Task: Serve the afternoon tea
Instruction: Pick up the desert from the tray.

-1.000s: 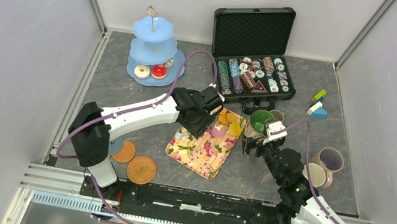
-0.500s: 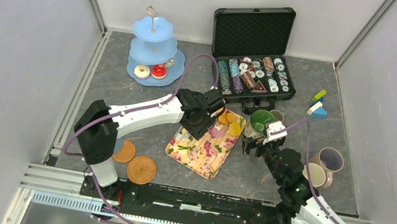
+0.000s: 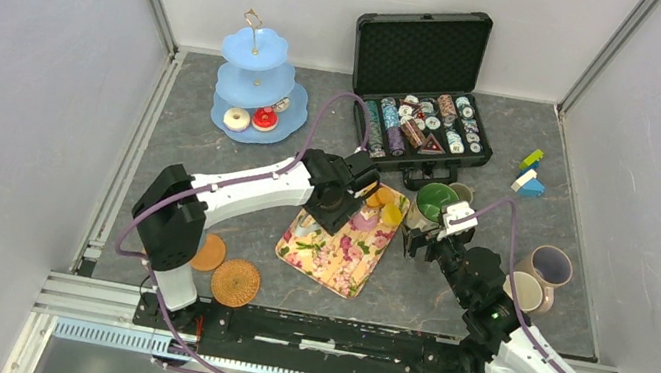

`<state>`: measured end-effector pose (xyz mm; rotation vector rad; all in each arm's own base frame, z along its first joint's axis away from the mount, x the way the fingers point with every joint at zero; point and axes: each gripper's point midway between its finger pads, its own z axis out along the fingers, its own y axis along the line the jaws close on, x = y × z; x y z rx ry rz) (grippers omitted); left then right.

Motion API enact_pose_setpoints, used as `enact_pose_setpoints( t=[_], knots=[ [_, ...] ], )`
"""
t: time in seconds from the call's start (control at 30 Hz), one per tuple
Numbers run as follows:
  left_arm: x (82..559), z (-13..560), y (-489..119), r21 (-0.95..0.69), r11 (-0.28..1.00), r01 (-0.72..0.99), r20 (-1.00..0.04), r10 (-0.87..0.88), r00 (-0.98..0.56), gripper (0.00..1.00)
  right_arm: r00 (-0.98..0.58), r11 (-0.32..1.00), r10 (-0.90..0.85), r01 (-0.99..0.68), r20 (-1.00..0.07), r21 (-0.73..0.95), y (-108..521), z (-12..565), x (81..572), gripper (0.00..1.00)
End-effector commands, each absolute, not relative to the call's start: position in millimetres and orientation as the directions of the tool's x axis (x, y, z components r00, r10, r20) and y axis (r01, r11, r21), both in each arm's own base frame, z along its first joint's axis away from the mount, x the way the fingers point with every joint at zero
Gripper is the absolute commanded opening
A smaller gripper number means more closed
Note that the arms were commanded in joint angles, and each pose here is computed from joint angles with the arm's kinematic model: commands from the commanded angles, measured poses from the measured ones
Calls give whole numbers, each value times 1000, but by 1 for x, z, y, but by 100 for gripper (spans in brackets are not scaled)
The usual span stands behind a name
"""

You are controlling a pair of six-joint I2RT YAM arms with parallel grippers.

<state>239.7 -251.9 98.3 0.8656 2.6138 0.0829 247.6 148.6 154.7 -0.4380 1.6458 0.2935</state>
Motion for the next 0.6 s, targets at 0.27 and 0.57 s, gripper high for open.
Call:
enact_pose_setpoints(
  t=[0.27, 0.57],
  knots=[
    [237, 108, -248, 202, 824, 529, -352, 565, -746, 70, -49, 892, -79, -450, -996, -49, 152, 168, 249, 98],
    [244, 110, -255, 201, 826, 527, -377, 562, -736, 65, -49, 893, -81, -446, -995, -51, 151, 168, 249, 98]
  ],
)
